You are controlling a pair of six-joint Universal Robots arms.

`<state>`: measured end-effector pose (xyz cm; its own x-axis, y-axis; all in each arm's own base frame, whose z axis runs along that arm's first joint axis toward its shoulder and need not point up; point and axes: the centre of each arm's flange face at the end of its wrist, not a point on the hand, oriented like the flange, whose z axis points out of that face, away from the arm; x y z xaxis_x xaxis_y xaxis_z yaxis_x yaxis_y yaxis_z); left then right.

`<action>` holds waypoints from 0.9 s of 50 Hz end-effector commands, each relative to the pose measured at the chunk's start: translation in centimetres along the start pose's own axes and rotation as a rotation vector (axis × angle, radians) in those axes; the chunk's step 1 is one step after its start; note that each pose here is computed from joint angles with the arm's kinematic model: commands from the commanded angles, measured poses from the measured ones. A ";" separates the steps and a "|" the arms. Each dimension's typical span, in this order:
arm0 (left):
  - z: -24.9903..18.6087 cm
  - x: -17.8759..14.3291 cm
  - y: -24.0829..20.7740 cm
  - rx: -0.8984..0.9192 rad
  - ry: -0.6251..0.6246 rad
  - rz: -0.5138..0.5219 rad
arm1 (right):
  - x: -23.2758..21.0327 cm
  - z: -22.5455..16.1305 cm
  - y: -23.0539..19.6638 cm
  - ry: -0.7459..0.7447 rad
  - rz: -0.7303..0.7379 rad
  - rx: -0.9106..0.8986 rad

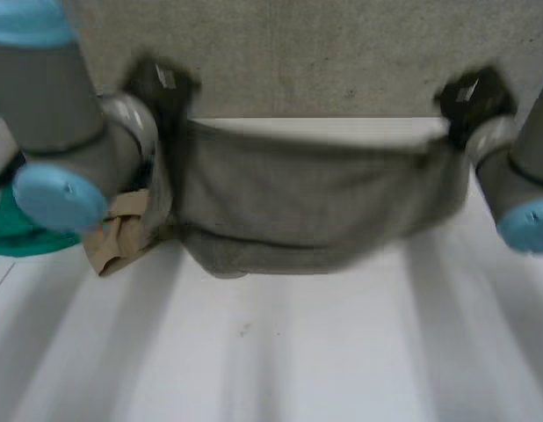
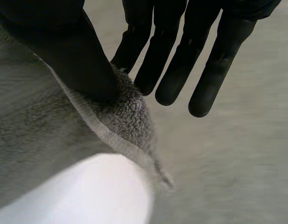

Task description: Fold the laundry.

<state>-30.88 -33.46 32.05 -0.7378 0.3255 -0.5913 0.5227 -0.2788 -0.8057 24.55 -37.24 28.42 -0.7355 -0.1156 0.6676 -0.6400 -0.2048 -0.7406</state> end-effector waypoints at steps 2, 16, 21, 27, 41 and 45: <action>-0.6 -9.1 -9.5 0.496 -0.262 -0.298 | 8.1 1.1 -8.2 0.343 0.306 0.403; -0.6 -3.2 0.2 0.149 -0.073 -0.323 | 1.1 -2.0 -2.7 0.005 0.187 0.144; -2.1 0.6 5.6 -0.040 0.019 -0.264 | -2.0 -4.1 2.0 -0.134 0.164 -0.033; -4.3 5.3 11.8 -0.228 0.164 -0.166 | -5.1 -6.9 6.2 -0.274 0.143 -0.147; -3.3 8.1 16.7 -0.281 0.157 -0.075 | -5.8 -8.0 7.0 -0.312 0.105 -0.140; -3.1 7.8 17.2 -0.297 0.108 -0.063 | -5.4 -7.8 7.2 -0.299 0.108 -0.144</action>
<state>-26.65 -32.23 13.71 -0.7081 0.4890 -0.5094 0.5875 0.0079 -0.8092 22.51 -30.16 18.45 -0.7056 -0.4301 0.5632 -0.6084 -0.0397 -0.7926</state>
